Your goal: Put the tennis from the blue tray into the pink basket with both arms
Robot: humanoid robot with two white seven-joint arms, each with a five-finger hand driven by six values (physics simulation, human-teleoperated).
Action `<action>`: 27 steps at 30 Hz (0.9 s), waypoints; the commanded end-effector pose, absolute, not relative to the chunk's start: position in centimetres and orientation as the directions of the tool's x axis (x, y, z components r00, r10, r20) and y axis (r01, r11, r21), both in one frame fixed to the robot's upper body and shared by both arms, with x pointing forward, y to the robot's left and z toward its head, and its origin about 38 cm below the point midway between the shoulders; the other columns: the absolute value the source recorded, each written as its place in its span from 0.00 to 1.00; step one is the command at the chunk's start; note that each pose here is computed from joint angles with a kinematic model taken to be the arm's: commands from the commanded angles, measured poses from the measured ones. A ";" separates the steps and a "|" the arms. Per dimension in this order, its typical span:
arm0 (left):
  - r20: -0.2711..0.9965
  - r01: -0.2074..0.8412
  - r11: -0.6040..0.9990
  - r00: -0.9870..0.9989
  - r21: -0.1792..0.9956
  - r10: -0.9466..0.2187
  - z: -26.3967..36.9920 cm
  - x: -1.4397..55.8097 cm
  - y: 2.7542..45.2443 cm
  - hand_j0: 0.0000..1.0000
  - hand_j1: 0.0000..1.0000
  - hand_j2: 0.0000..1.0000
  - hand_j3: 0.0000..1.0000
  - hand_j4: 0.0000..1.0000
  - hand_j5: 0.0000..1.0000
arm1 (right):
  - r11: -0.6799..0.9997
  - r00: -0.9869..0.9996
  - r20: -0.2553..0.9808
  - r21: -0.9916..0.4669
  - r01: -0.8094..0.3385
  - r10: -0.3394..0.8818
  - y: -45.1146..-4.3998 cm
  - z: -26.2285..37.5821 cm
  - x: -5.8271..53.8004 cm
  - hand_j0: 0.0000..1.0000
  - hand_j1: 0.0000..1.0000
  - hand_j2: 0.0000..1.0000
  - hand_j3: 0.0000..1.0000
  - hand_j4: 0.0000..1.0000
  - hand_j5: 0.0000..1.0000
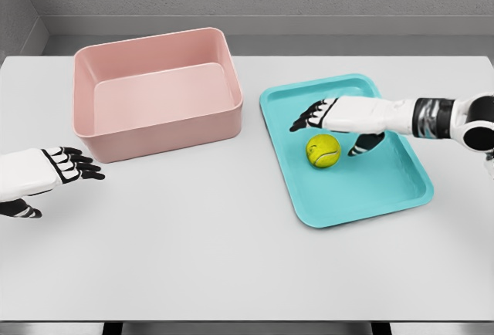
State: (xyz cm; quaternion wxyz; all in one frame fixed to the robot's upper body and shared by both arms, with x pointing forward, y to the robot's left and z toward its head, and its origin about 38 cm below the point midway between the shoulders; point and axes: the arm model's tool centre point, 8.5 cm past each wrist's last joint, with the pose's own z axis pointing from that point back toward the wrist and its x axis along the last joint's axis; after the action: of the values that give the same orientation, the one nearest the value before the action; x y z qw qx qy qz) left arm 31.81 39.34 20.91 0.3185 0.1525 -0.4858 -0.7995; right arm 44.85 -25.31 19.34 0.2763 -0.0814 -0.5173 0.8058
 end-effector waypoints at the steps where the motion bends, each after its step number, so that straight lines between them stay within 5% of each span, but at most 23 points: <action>1: 0.070 0.363 -0.320 -0.749 0.875 -0.659 21.0 31.8 39.3 1.00 1.00 1.00 1.00 1.00 1.00 | -0.311 -0.829 0.169 -0.872 -0.378 0.534 -25.2 18.7 44.9 0.99 0.99 0.99 0.99 0.99 0.99; 21: 0.073 0.364 -0.318 -0.750 0.876 -0.657 20.7 31.8 39.2 1.00 1.00 1.00 1.00 1.00 1.00 | -0.316 -0.798 0.213 -0.837 -0.447 0.563 -24.7 15.5 45.7 0.98 0.98 0.98 0.98 0.98 0.98; 27: 0.072 0.364 -0.319 -0.750 0.875 -0.657 20.7 31.8 39.2 1.00 1.00 1.00 1.00 1.00 1.00 | -0.323 -0.802 0.206 -0.837 -0.441 0.561 -24.6 15.5 45.7 0.83 0.83 0.83 0.83 0.83 0.83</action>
State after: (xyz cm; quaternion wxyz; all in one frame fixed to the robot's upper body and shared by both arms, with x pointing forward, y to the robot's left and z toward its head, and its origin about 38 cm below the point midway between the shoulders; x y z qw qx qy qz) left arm 31.78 39.18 20.67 0.3186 0.1505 -0.4873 -0.7990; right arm 45.71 -24.68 15.51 0.3077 -0.0620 -0.4912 0.8125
